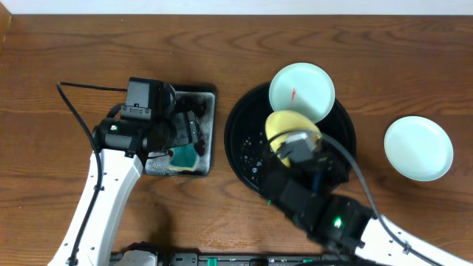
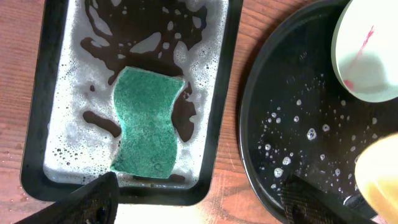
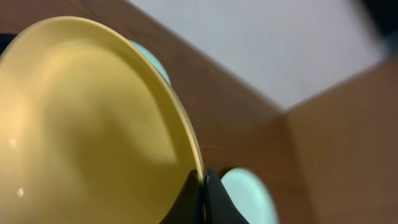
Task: Clean dirty plates on tray and stack at the side
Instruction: 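Carry the yellow plate right and set it on the mint plate, then drag the red-stained mint plate to tray center with the right gripper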
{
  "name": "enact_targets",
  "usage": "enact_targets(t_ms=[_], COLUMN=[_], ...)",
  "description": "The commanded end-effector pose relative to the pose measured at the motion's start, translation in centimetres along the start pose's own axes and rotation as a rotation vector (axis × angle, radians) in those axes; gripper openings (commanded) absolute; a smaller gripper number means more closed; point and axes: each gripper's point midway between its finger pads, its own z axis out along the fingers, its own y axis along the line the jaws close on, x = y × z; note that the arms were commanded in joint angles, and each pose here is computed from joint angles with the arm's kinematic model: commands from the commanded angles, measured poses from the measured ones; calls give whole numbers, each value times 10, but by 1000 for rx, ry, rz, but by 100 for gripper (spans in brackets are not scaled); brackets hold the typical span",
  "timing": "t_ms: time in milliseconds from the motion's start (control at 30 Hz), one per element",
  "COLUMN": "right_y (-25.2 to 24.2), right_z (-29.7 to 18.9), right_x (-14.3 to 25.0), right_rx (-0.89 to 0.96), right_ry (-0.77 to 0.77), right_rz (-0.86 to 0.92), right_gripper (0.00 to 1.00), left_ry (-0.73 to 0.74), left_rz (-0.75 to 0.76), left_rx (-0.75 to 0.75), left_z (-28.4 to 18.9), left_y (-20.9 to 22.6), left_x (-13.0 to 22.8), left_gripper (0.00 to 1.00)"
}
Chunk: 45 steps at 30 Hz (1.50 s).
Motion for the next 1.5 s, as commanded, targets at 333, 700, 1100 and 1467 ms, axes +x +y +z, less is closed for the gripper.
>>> enact_targets(t_ms=[333, 700, 1100, 1467], right_y=[-55, -171, -186, -159], right_z=[80, 118, 135, 164], right_x=[78, 228, 304, 105], right_rx=[-421, 28, 198, -492], right_ry=[466, 704, 818, 326], right_rz=[841, 1330, 1519, 1323], right_gripper=[1, 1, 22, 46], left_ry=[-9, -9, -9, -9], left_rz=[9, 9, 9, 9], left_rx=[6, 6, 7, 6], left_z=[-3, -3, -3, -3], left_y=[-2, -2, -2, -2], left_x=[-3, -3, -3, -3], left_gripper=[84, 84, 84, 84])
